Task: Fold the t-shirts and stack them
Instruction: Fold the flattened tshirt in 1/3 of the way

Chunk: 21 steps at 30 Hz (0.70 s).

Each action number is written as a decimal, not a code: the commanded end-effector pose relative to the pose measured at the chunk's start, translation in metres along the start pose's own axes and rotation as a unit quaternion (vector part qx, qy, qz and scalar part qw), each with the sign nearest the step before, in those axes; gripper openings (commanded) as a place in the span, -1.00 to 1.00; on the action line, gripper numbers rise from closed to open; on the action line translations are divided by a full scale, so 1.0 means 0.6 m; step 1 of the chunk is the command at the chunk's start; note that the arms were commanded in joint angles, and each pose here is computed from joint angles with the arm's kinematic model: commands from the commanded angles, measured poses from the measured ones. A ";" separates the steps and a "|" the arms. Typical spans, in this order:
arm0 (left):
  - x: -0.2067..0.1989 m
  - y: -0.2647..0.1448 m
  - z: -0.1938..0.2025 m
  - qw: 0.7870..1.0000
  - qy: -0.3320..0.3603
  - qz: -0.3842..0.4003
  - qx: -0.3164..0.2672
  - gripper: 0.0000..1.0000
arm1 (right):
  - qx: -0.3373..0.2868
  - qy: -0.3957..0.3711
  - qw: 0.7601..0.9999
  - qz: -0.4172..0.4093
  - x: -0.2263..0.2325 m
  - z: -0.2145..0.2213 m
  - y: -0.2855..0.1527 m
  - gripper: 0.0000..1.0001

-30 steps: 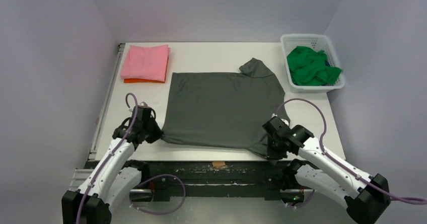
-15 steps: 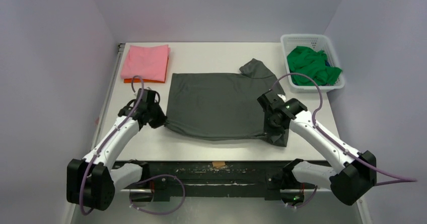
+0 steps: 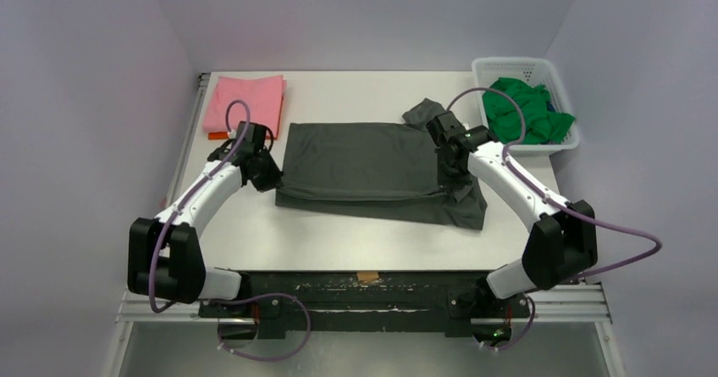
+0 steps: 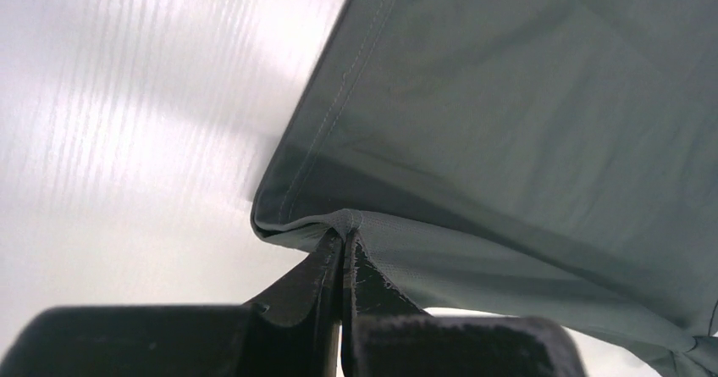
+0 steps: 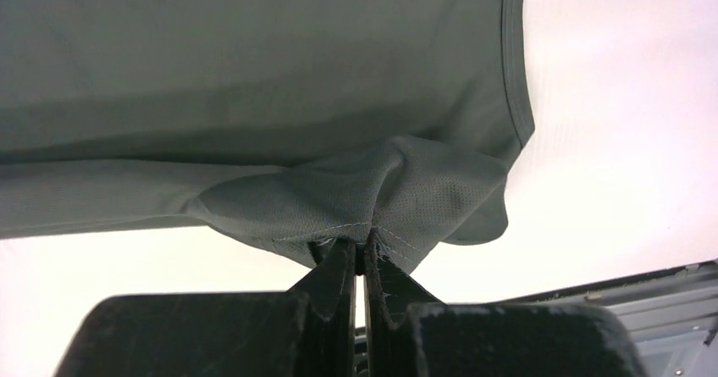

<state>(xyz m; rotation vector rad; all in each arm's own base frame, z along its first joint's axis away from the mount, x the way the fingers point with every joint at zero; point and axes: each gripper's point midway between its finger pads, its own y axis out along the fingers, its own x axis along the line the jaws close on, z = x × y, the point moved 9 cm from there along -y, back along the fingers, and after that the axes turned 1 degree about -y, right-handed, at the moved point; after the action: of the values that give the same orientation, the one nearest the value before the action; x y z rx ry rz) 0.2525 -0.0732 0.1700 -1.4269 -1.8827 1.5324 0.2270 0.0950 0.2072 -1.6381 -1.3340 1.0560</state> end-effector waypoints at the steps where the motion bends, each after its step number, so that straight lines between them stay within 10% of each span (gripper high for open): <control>1: -0.012 0.005 -0.045 1.000 -0.002 -0.002 -0.031 -1.00 | -0.027 -0.016 0.999 0.001 0.008 -0.055 0.009 -1.00; 11: -0.048 0.072 -0.112 1.000 -0.007 0.010 -0.007 -1.00 | -0.011 -0.010 1.000 0.003 0.024 -0.170 0.104 -0.96; 13: -0.057 0.078 -0.134 1.000 -0.006 0.009 -0.012 -0.81 | -0.026 -0.009 0.999 0.019 0.030 -0.209 0.129 -0.95; 18: -0.070 0.048 -0.168 0.999 0.001 0.015 -0.040 -0.21 | -0.101 -0.002 0.993 0.061 0.030 -0.270 0.137 -0.14; 21: -0.071 0.024 -0.161 0.998 0.004 0.033 -0.046 0.54 | -0.159 0.023 0.986 0.042 0.019 -0.262 0.104 0.23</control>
<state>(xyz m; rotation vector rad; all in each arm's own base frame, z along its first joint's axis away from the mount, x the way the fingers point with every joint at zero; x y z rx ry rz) 0.3563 -0.0592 0.1742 -1.4319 -1.9132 1.5306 0.3955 0.0932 0.1536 -1.7603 -1.3289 1.0976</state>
